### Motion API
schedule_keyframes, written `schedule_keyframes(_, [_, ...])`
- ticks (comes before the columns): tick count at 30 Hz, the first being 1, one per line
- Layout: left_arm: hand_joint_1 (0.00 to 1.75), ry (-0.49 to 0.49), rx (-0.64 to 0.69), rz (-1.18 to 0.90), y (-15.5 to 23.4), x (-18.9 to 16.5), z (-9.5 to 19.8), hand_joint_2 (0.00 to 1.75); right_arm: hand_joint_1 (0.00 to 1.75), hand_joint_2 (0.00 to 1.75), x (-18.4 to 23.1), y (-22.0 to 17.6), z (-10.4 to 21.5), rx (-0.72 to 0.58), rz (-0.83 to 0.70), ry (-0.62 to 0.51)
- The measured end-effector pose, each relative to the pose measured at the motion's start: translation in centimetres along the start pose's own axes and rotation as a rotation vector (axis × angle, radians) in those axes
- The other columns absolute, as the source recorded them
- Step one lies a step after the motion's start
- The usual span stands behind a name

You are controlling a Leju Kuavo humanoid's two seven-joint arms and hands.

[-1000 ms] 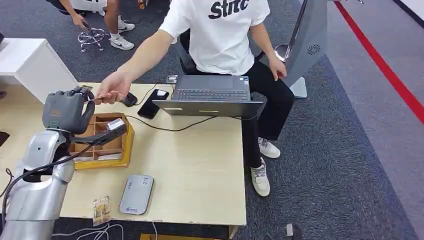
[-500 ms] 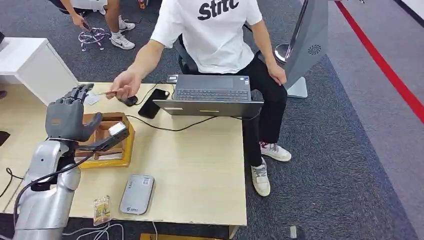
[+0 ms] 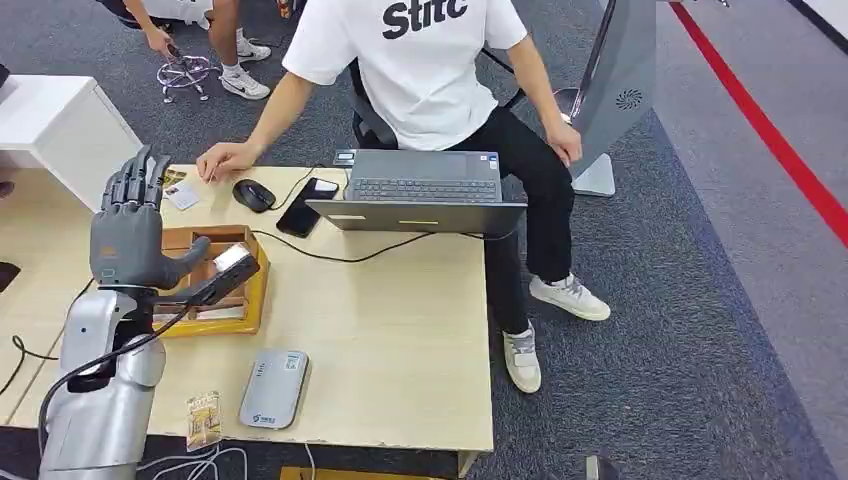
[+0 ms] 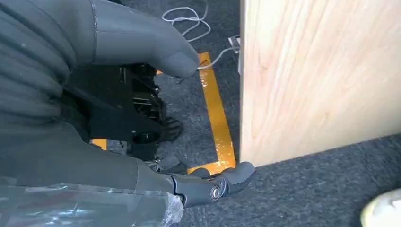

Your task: Pass the card to the sensor for recognition and then transmit it.

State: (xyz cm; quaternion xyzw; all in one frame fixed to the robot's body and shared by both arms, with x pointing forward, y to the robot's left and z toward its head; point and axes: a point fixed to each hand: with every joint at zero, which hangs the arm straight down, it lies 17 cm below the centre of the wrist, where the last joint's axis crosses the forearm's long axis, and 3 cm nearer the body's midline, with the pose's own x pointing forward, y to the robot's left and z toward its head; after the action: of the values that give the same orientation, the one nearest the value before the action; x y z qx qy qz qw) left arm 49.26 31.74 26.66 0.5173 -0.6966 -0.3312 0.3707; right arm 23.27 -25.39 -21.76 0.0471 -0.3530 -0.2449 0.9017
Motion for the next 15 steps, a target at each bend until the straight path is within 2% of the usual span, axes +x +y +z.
schedule_keyframes(4, [0.0, -0.028, 0.142, 0.282, 3.6, 2.8, 0.9, 1.75, 0.0, 1.75, 0.5, -1.2, 0.4, -0.008, -0.021, -0.052])
schedule_keyframes(8, [0.0, -0.081, 0.295, 0.524, 7.7, 5.1, 3.2, 1.75, 0.0, 1.75, 0.5, -2.4, 1.3, -0.001, -0.039, -0.104])
schedule_keyframes(11, [0.0, -0.129, 0.338, 0.727, 9.3, 6.6, 5.8, 1.75, 0.0, 1.75, 0.0, -3.8, 2.0, -0.023, -0.073, -0.119])
schedule_keyframes(13, [0.0, -0.152, 0.353, 0.78, 9.6, 7.4, 8.4, 1.75, 0.0, 1.75, -0.4, -4.9, 2.5, -0.062, -0.114, -0.125])
schedule_keyframes(15, [0.0, -0.122, 0.403, 0.805, 10.2, 6.7, 10.7, 1.75, 0.0, 1.75, -1.1, -5.6, 2.9, -0.087, -0.129, -0.121])
